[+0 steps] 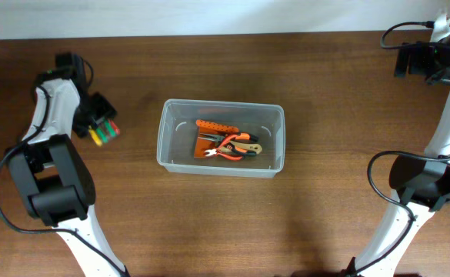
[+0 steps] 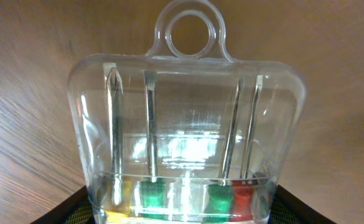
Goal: Pack container
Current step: 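Carry the screwdriver case into the box and lower it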
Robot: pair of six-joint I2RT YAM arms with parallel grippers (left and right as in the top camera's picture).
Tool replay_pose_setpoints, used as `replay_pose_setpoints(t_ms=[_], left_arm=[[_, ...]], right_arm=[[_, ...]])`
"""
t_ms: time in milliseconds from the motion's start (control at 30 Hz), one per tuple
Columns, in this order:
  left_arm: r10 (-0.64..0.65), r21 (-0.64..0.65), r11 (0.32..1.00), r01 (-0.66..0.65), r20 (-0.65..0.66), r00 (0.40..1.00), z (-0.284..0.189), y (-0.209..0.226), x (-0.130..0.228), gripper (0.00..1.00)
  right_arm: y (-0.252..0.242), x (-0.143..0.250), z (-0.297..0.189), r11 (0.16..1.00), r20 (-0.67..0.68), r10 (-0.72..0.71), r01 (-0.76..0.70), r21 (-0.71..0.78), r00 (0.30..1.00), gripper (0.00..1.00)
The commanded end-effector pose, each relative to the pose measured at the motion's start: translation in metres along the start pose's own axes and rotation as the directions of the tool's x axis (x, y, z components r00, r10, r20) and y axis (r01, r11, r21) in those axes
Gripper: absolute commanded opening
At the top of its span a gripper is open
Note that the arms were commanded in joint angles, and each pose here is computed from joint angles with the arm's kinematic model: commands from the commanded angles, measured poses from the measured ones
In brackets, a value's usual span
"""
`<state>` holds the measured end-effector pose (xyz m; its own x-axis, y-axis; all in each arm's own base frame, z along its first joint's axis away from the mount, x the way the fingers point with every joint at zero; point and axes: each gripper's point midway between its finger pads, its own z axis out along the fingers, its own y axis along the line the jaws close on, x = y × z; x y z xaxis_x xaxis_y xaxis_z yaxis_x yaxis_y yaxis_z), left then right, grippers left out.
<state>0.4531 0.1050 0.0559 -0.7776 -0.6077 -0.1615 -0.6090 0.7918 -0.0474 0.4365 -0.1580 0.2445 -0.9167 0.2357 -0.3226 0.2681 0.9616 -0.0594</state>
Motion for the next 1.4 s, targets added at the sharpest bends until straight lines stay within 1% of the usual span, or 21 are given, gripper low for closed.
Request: replay_pose_setpoints(t_ms=[0, 100, 233, 367, 467, 600, 767, 833, 867, 1033, 1167, 1233, 1367], left_arm=[[0.078, 0.067, 0.994, -0.09, 0.153, 0.985, -0.064, -0.017, -0.03, 0.59], [0.149, 0.125, 0.975, -0.182, 0.235, 0.961, -0.101, -0.033, -0.04, 0.53], [0.224, 0.211, 0.931, -0.297, 0.312, 0.923, -0.14, -0.057, -0.04, 0.52], [0.336, 0.287, 0.844, -0.452, 0.373, 0.865, -0.171, -0.089, -0.022, 0.52], [0.437, 0.325, 0.752, -0.573, 0.404, 0.803, -0.182, -0.115, -0.001, 0.52], [0.567, 0.334, 0.631, -0.7, 0.418, 0.71, -0.185, -0.144, 0.032, 0.52], [0.725, 0.278, 0.438, -0.855, 0.454, 0.518, -0.187, -0.178, 0.074, 0.53], [0.767, 0.262, 0.362, -0.895, 0.463, 0.445, -0.188, -0.19, 0.091, 0.53], [0.781, 0.254, 0.334, -0.907, 0.464, 0.418, -0.188, -0.195, 0.098, 0.53], [0.839, 0.178, 0.294, -0.939, 0.422, 0.343, -0.183, -0.207, 0.125, 0.53], [0.87, 0.174, 0.248, -0.953, 0.393, 0.298, -0.181, -0.215, 0.149, 0.53], [0.884, 0.163, 0.236, -0.958, 0.374, 0.282, -0.177, -0.216, 0.158, 0.53], [0.905, 0.183, 0.232, -0.955, 0.319, 0.281, -0.16, -0.214, 0.176, 0.52]], right_arm=[[0.0, -0.001, -0.013, 1.0, 0.028, 0.01, -0.01, -0.003, 1.0, 0.99], [0.0, -0.001, -0.013, 1.0, 0.028, 0.01, -0.01, -0.003, 1.0, 0.99], [0.0, -0.001, -0.013, 1.0, 0.028, 0.01, -0.01, -0.003, 1.0, 0.99], [0.0, -0.001, -0.013, 1.0, 0.028, 0.01, -0.01, -0.003, 1.0, 0.99], [0.0, -0.001, -0.013, 1.0, 0.028, 0.01, -0.01, -0.003, 1.0, 0.99], [0.0, -0.001, -0.013, 1.0, 0.028, 0.01, -0.01, -0.003, 1.0, 0.99], [0.0, -0.001, -0.013, 1.0, 0.028, 0.01, -0.01, -0.003, 1.0, 0.99], [0.0, -0.001, -0.013, 1.0, 0.028, 0.01, -0.01, -0.003, 1.0, 0.99], [0.0, -0.001, -0.013, 1.0, 0.028, 0.01, -0.01, -0.003, 1.0, 0.99], [0.0, -0.001, -0.013, 1.0, 0.028, 0.01, -0.01, -0.003, 1.0, 0.99], [0.0, -0.001, -0.013, 1.0, 0.028, 0.01, -0.01, -0.003, 1.0, 0.99], [0.0, -0.001, -0.013, 1.0, 0.028, 0.01, -0.01, -0.003, 1.0, 0.99], [0.0, -0.001, -0.013, 1.0, 0.028, 0.01, -0.01, -0.003, 1.0, 0.99]])
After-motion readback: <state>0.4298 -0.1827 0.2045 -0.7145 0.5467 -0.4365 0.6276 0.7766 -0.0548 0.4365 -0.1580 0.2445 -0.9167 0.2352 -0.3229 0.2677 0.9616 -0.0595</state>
